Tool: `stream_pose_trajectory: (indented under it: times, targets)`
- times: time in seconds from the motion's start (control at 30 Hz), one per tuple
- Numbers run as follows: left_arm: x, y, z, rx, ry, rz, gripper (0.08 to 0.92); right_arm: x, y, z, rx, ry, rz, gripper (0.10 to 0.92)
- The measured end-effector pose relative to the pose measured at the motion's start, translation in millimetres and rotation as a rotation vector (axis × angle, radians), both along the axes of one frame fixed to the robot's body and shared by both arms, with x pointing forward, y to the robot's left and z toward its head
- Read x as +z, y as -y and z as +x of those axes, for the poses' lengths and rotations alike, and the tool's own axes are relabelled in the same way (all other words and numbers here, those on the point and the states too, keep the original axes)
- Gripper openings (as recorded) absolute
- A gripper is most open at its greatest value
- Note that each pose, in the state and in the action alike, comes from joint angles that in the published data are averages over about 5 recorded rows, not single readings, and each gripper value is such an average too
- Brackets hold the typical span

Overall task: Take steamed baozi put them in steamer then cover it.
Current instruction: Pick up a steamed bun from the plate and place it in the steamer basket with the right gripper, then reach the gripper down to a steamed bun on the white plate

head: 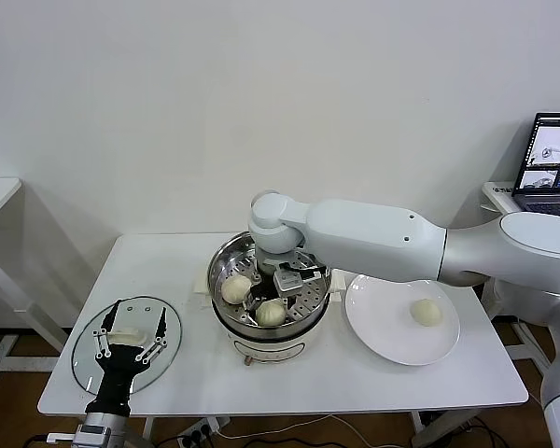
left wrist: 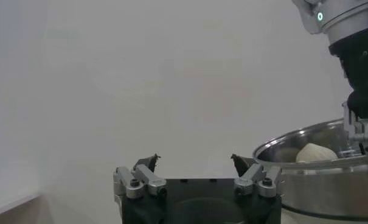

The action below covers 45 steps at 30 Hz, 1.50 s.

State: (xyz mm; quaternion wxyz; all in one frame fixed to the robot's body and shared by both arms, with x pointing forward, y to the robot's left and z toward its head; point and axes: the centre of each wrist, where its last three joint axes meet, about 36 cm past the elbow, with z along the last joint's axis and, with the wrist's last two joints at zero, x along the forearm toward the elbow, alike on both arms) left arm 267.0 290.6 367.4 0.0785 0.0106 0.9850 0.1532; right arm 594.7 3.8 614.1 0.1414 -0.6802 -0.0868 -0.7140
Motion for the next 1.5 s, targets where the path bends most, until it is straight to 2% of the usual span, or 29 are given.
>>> stream_pose_trajectory:
  times: [0.17, 0.3, 0.5, 0.67, 0.83, 1.0, 1.2, 1.5]
  targets:
    - [-0.8, 0.6, 0.0, 0.0, -0.002, -0.002, 0.823, 25.5, 16.5, 7.3, -0.066, 0.029, 0.02, 0.823]
    - [-1.3, 0.7, 0.2, 0.0, -0.004, -0.002, 0.823, 52.4, 46.4, 22.0, -0.21, 0.05, 0.049, 0.823]
    - [-1.6, 2.6, 0.6, -0.007, -0.005, -0.003, 0.823, 84.0, 123.8, 54.8, -0.601, 0.04, 0.108, 0.823]
    - [-1.7, 4.4, 0.7, -0.013, -0.005, -0.003, 0.823, 84.9, 208.2, 81.3, -0.975, -0.016, 0.148, 0.823]
    - [-1.1, 5.2, 0.8, -0.013, -0.003, -0.005, 0.823, 62.5, 295.9, 96.3, -1.307, -0.073, 0.165, 0.823]
    - [-2.8, 4.7, 0.6, -0.009, -0.008, -0.004, 0.823, 28.4, 364.2, 96.2, -1.547, -0.117, 0.178, 0.823]
    - [-2.8, 4.5, 1.0, -0.006, -0.012, -0.003, 0.823, -21.1, 412.1, 88.6, -1.717, -0.152, 0.172, 0.823]
    - [-2.4, 0.9, 0.2, 0.002, -0.012, 0.004, 0.823, -88.2, 445.8, 76.3, -1.861, -0.168, 0.149, 0.823]
